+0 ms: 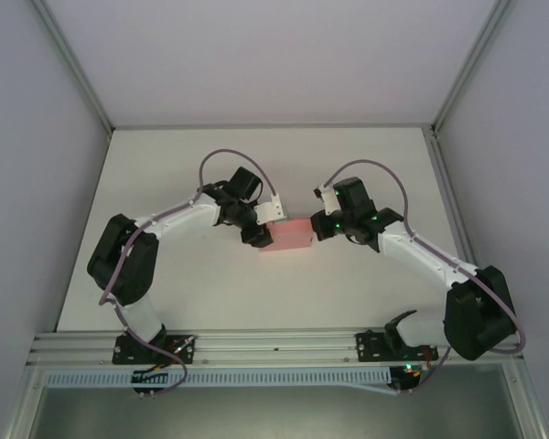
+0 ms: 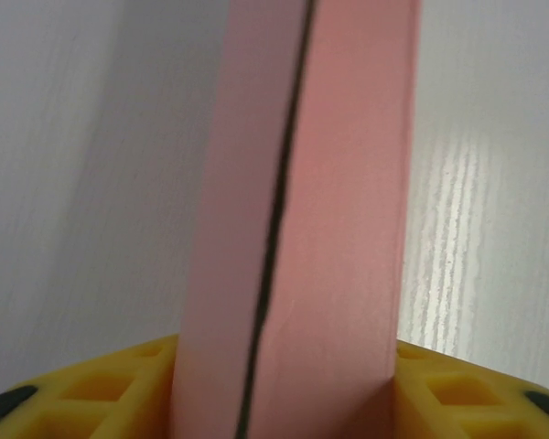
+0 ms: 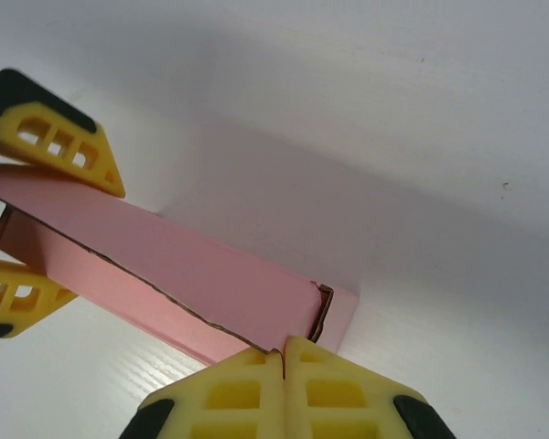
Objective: Assemble paper box
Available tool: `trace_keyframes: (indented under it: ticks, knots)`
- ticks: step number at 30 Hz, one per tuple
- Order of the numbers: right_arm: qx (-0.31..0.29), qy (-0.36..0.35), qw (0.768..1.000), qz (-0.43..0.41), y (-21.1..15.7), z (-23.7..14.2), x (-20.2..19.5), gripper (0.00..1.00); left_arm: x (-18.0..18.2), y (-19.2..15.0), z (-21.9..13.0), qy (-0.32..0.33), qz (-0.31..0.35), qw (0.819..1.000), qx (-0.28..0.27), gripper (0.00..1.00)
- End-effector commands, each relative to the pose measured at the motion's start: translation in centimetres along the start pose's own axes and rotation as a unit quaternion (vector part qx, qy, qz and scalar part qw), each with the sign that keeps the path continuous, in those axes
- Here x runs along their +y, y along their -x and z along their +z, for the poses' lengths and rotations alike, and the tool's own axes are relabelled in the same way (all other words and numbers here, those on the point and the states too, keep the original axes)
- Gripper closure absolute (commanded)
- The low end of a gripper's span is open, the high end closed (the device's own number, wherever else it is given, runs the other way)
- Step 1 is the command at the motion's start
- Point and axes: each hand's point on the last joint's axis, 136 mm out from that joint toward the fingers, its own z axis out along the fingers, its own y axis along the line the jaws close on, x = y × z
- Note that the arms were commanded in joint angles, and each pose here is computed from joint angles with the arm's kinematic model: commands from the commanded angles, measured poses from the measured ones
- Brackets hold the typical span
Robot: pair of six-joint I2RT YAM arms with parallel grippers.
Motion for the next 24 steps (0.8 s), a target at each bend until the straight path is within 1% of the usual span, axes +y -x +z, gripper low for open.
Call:
trace_keyframes:
  ticks: [1,3,4,7,8,10,13,15,18,20,21,23,24]
  knots:
    - [0.022,-0.038,0.999,-0.015,-2.2,0.7,-1.4,1.0,1.7,-0.9,-0.1,0.031,-0.032,0.999,0.022,0.43]
    - [0.025,-0.051,0.998,-0.021,-2.6,0.9,-1.7,1.0,1.8,-0.7,-0.4,0.034,-0.035,0.999,0.019,0.39]
    - [0.028,-0.055,0.998,-0.022,-2.8,0.9,-1.8,1.0,1.8,-0.6,-0.6,0.036,-0.037,0.999,0.016,0.32]
    - [0.033,-0.058,0.998,-0.018,-2.8,1.0,-1.8,1.0,1.7,0.3,-1.7,0.041,-0.046,0.998,0.0,0.16]
    - [0.032,-0.059,0.998,-0.014,-2.7,1.0,-1.7,1.0,1.7,0.7,-2.3,0.048,-0.051,0.998,-0.007,0.06]
    - [0.028,-0.063,0.998,-0.009,-2.3,0.9,-1.6,1.0,1.7,1.5,-3.6,0.059,-0.059,0.996,-0.025,0.01]
    - [0.022,-0.07,0.997,-0.004,-1.6,0.6,-1.2,1.0,2.1,2.4,-5.8,0.093,-0.085,0.99,-0.056,0.0]
    - [0.022,-0.074,0.997,0.002,-1.4,0.5,-1.0,1.0,2.4,2.5,-7.1,0.12,-0.118,0.983,-0.075,0.0]
    - [0.022,-0.081,0.997,0.003,-1.1,0.3,-0.7,1.0,1.9,2.1,-8.2,0.13,-0.167,0.973,-0.092,0.0]
    - [0.022,-0.08,0.997,0.005,-1.0,0.3,-0.5,1.0,0.9,1.2,-8.0,0.121,-0.177,0.973,-0.089,0.04]
    - [0.023,-0.079,0.997,0.006,-1.0,0.3,-0.4,1.0,0.5,0.8,-7.8,0.117,-0.177,0.974,-0.083,0.09]
    - [0.027,-0.084,0.996,0.011,-0.9,0.2,-0.4,1.0,0.1,0.3,-7.5,0.122,-0.188,0.972,-0.067,0.23]
    - [0.03,-0.086,0.996,0.011,-1.0,0.2,-0.4,1.0,-0.1,0.3,-7.3,0.122,-0.192,0.972,-0.062,0.28]
